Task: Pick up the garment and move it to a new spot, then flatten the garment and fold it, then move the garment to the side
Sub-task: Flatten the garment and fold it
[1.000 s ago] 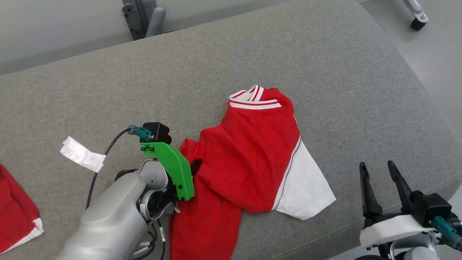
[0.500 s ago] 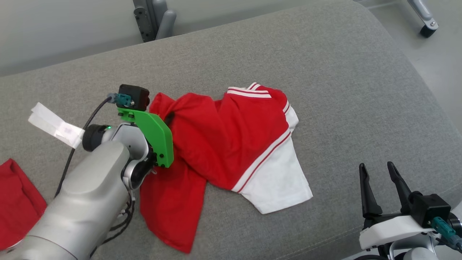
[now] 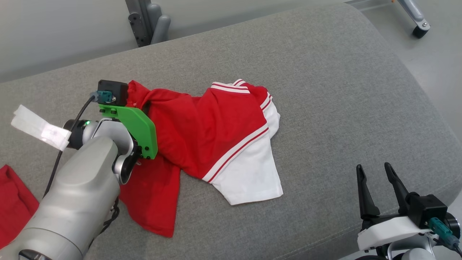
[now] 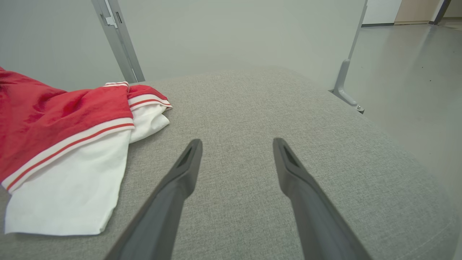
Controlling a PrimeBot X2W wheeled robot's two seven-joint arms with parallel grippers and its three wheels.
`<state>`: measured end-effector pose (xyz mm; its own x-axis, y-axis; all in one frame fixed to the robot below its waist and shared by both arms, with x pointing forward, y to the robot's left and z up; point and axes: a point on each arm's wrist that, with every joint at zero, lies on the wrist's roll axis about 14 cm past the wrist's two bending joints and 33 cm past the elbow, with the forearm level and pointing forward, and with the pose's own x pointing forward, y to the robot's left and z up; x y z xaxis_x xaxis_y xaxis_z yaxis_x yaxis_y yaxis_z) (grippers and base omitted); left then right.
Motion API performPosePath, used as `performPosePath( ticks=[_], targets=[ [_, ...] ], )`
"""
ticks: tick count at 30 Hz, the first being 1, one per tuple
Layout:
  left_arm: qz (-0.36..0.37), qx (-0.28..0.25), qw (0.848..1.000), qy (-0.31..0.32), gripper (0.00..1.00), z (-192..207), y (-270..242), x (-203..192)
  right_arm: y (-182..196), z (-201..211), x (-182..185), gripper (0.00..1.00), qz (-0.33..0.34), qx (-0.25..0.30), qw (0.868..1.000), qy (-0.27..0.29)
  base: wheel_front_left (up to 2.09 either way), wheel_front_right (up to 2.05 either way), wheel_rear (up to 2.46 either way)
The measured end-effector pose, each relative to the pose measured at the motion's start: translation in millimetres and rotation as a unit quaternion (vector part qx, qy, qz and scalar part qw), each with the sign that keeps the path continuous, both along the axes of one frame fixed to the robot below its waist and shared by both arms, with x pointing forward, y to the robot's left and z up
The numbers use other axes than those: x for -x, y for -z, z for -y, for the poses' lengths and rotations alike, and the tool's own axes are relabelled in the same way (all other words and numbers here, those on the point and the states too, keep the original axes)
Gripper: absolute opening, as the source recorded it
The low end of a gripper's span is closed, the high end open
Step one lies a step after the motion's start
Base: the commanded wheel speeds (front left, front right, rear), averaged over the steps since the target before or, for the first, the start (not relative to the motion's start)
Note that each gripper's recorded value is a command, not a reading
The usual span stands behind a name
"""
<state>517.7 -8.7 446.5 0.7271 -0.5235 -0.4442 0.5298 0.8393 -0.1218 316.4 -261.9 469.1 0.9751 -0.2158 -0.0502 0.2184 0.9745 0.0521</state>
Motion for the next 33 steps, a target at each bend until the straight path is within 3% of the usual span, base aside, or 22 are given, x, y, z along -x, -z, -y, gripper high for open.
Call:
performPosePath(
  ticks=[1, 9, 19, 21, 23, 33],
  targets=[
    [0.002, 0.007, 1.000, -0.004, 1.00, 0.6, 0.2, 0.5, 0.1, 0.3, 0.4, 1.00, 0.000, 0.000, 1.000, 0.001, 0.00, 0.00, 0.00],
    [0.026, 0.100, 0.994, -0.040, 1.00, 0.9, -9.1, 10.9, -20.7, 7.1, 1.5, 1.00, 0.027, 0.025, 0.999, 0.007, 0.00, 0.00, 0.00],
    [0.117, 0.184, 0.965, -0.143, 1.00, -55.1, -47.6, 46.0, -77.1, 10.3, -9.5, 1.00, 0.107, 0.080, 0.991, 0.001, 0.00, 0.00, 0.00],
    [0.137, 0.182, 0.960, -0.166, 1.00, -73.0, -49.4, 65.8, -81.7, 6.9, -11.6, 1.00, 0.113, 0.087, 0.990, -0.005, 0.00, 0.00, 0.00],
    [0.156, 0.143, 0.959, -0.191, 1.00, -99.8, -38.4, 99.9, -83.5, 1.9, -14.8, 1.00, 0.116, 0.092, 0.989, -0.014, 0.00, 0.00, 0.00],
    [0.179, 0.083, 0.947, -0.252, 1.00, -159.2, -23.7, 167.9, -52.8, -13.0, -14.5, 1.00, 0.074, 0.076, 0.993, -0.042, 0.00, 0.00, 0.00]
  ],
)
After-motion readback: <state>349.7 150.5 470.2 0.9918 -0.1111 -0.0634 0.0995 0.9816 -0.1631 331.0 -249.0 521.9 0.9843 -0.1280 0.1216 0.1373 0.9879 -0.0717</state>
